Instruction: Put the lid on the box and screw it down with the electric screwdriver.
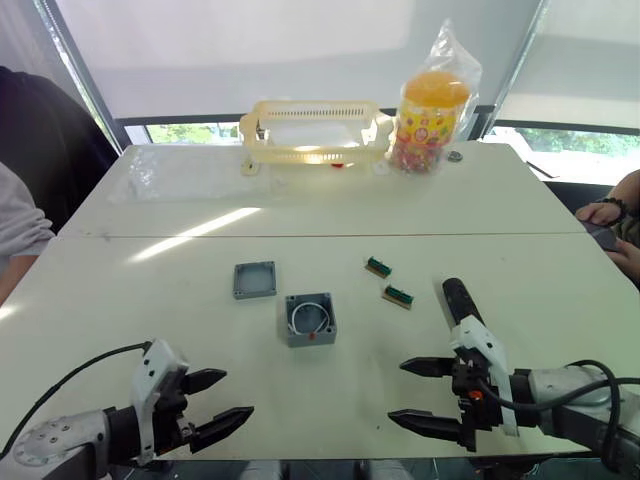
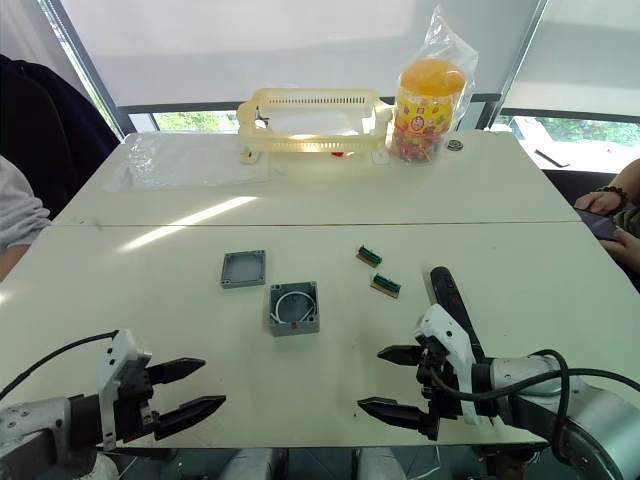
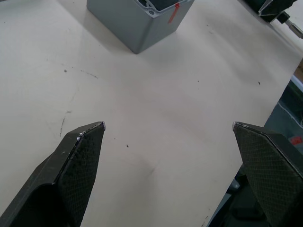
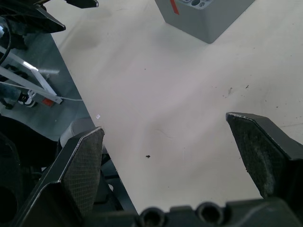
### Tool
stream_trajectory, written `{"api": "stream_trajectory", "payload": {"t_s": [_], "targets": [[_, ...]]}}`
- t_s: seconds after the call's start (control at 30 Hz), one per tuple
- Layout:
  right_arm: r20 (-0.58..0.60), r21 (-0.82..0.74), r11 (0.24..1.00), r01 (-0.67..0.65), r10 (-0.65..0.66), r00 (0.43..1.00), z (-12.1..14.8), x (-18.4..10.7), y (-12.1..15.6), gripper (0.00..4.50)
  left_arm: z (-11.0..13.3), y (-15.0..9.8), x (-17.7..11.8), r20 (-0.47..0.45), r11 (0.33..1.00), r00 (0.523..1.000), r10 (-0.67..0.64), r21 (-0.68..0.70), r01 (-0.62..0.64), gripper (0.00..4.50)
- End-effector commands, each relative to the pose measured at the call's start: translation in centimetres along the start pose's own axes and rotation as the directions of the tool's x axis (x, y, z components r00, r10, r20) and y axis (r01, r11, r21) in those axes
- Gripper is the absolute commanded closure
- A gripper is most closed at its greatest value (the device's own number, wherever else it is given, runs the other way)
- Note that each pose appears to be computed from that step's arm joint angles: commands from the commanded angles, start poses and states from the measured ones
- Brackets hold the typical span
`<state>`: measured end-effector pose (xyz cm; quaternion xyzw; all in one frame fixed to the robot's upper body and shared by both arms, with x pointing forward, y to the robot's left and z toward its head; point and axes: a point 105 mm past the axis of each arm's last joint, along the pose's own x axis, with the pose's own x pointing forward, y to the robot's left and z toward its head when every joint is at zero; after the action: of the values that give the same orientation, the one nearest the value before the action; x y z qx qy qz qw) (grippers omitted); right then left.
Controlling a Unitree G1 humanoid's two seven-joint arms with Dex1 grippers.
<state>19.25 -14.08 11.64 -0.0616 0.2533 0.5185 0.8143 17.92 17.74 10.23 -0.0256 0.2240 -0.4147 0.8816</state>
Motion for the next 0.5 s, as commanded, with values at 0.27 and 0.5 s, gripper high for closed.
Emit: {"api": "stream_trajectory", "payload": {"t_s": [0.27,0.5], "targets": [[0.028,-0.058,0.998,0.004,-0.002,1.0,1.27,0.17,0.25,0.0,0.38,0.42,-0.12,-0.005,0.999,1.0,0.022,0.045,-0.022,0.06],[0.036,-0.065,0.998,-0.003,0.005,0.999,1.6,0.33,0.0,0.0,0.61,0.91,-0.17,0.01,0.998,0.999,0.04,0.055,-0.04,0.06]]}}
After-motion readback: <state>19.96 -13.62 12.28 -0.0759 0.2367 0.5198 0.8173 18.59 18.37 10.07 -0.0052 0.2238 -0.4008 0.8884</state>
